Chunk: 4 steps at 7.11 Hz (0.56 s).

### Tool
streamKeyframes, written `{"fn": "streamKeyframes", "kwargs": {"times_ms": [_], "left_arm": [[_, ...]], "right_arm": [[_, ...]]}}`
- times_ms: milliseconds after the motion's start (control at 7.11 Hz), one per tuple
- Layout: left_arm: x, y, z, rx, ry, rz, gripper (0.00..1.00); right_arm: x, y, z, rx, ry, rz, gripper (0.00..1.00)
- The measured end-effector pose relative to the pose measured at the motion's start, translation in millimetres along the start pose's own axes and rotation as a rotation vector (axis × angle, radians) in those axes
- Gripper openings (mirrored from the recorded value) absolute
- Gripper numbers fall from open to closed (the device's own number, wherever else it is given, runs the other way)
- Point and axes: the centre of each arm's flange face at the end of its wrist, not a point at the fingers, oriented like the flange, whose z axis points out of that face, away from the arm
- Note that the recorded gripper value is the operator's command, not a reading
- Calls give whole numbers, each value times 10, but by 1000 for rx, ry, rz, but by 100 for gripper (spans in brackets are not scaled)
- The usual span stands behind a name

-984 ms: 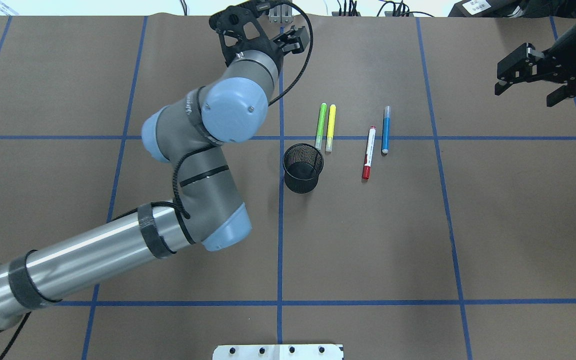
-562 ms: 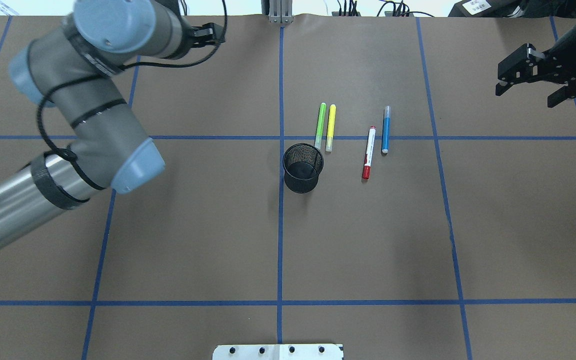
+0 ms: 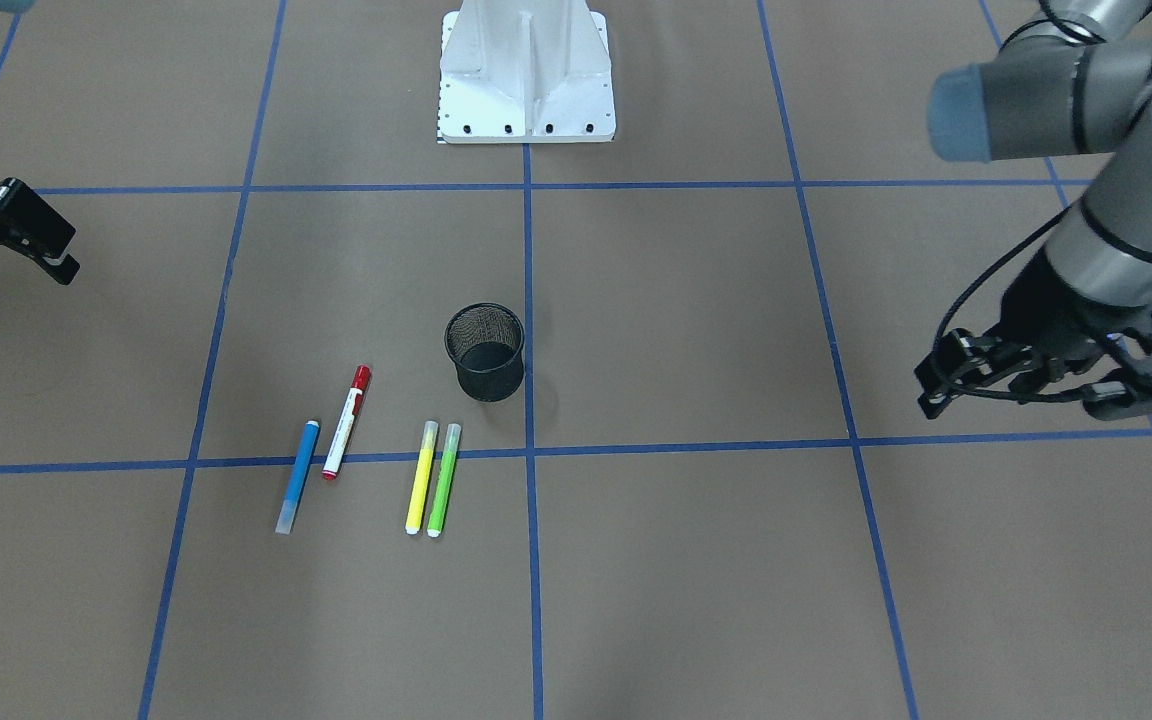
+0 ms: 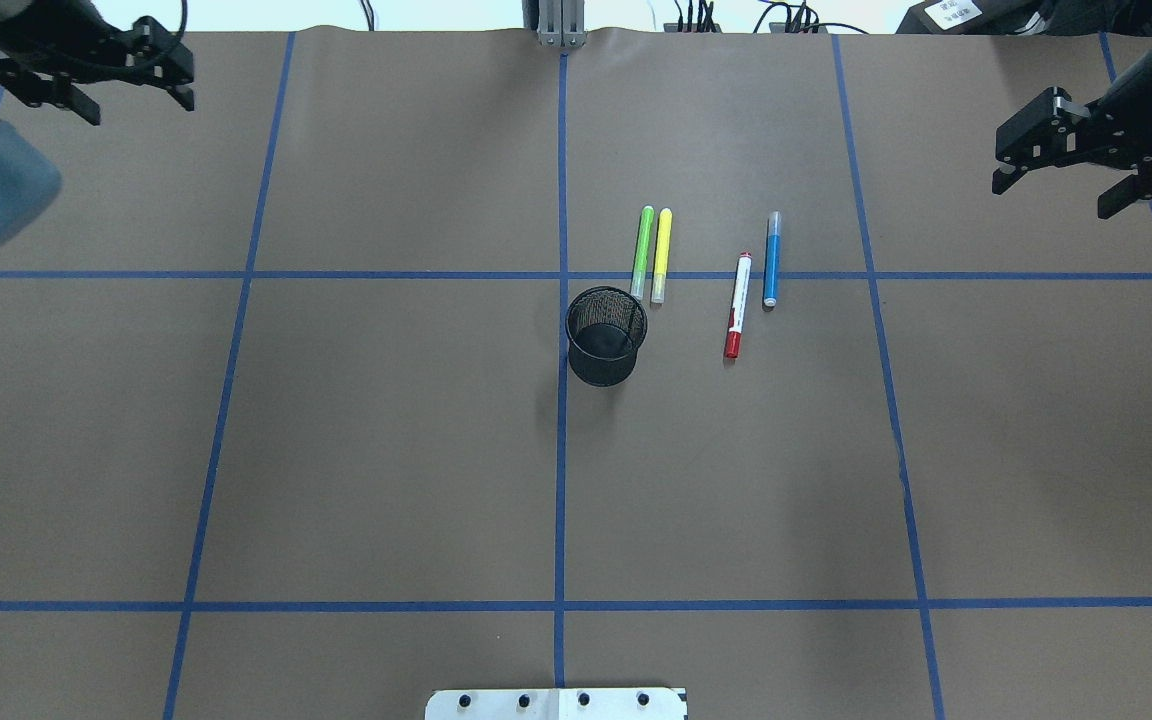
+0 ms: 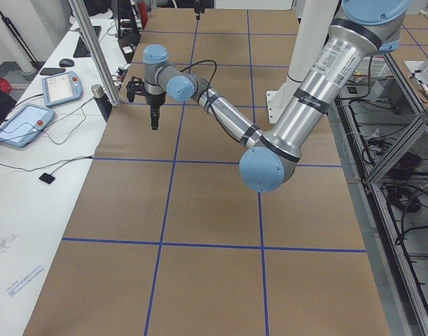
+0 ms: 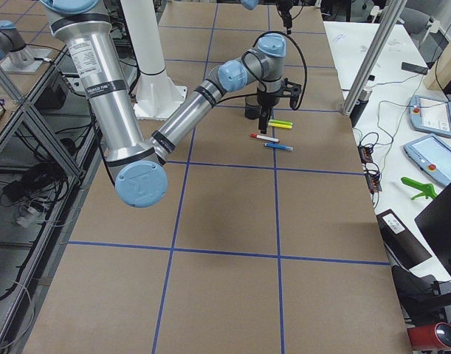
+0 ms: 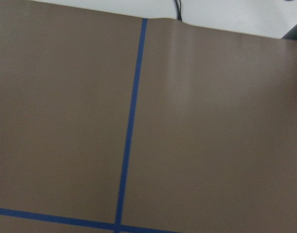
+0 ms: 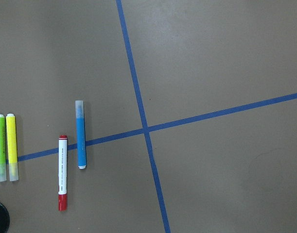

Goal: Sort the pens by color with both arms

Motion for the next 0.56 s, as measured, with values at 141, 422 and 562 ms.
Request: {"fn": "streamKeyframes", "kwargs": {"times_ms": [141, 422, 562], "left_arm": [[-441, -72, -78, -49, -27, 41, 100], [-1167, -106, -160, -110, -72, 115, 100], [-1389, -89, -164, -124, -81, 136, 100]], "right_arm": [[12, 20, -3, -9, 7, 4, 100], [467, -196, 108, -48, 33, -98, 100], [1041, -526, 227, -74, 66, -161, 100]]}}
